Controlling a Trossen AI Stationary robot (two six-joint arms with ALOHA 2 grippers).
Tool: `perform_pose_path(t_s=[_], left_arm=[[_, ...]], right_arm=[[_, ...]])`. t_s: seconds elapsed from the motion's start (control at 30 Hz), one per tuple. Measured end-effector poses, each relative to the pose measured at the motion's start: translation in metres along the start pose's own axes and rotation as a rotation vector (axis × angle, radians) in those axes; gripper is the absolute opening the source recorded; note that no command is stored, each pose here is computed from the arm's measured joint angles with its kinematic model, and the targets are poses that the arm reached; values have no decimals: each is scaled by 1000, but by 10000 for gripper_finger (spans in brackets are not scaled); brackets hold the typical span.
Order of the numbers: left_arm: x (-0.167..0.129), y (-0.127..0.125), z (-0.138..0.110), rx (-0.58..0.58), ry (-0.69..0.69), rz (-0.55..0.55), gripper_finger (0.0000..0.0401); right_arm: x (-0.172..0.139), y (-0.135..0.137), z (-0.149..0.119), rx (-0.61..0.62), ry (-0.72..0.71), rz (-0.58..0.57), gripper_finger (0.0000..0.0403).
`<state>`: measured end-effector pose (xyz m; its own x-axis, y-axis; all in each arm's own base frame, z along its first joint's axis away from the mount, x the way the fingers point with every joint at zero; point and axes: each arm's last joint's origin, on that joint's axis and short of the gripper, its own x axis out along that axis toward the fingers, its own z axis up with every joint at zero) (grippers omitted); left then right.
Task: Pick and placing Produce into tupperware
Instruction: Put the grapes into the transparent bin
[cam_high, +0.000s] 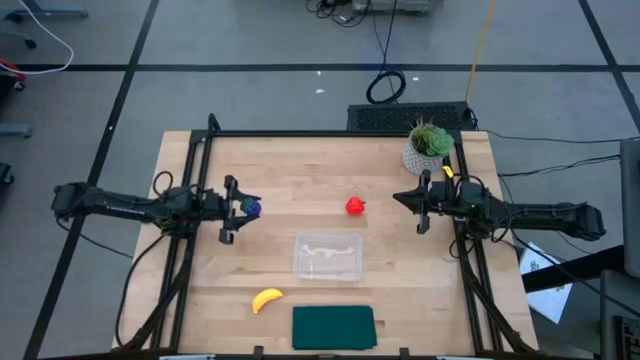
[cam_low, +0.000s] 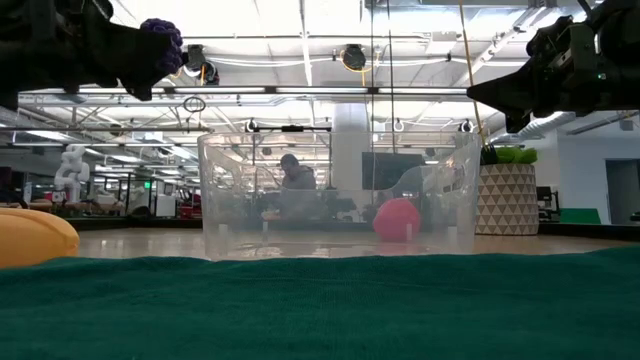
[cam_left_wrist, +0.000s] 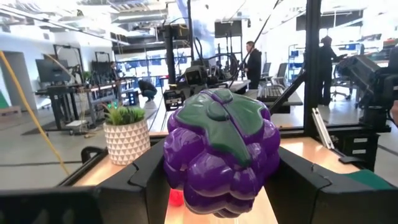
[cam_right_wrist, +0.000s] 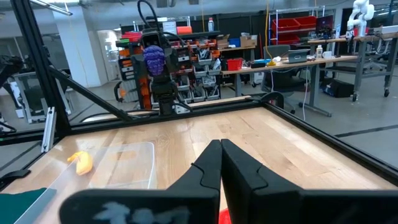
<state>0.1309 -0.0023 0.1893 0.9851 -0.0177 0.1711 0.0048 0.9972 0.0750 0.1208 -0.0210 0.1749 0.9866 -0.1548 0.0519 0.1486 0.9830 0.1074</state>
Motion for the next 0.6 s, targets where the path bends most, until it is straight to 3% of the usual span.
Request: perform_pose_path(t_s=[0.6], left_arm=[[0,3,1,-40,-1,14,209]], right_arm=[[0,0,0,-16,0,0,0]])
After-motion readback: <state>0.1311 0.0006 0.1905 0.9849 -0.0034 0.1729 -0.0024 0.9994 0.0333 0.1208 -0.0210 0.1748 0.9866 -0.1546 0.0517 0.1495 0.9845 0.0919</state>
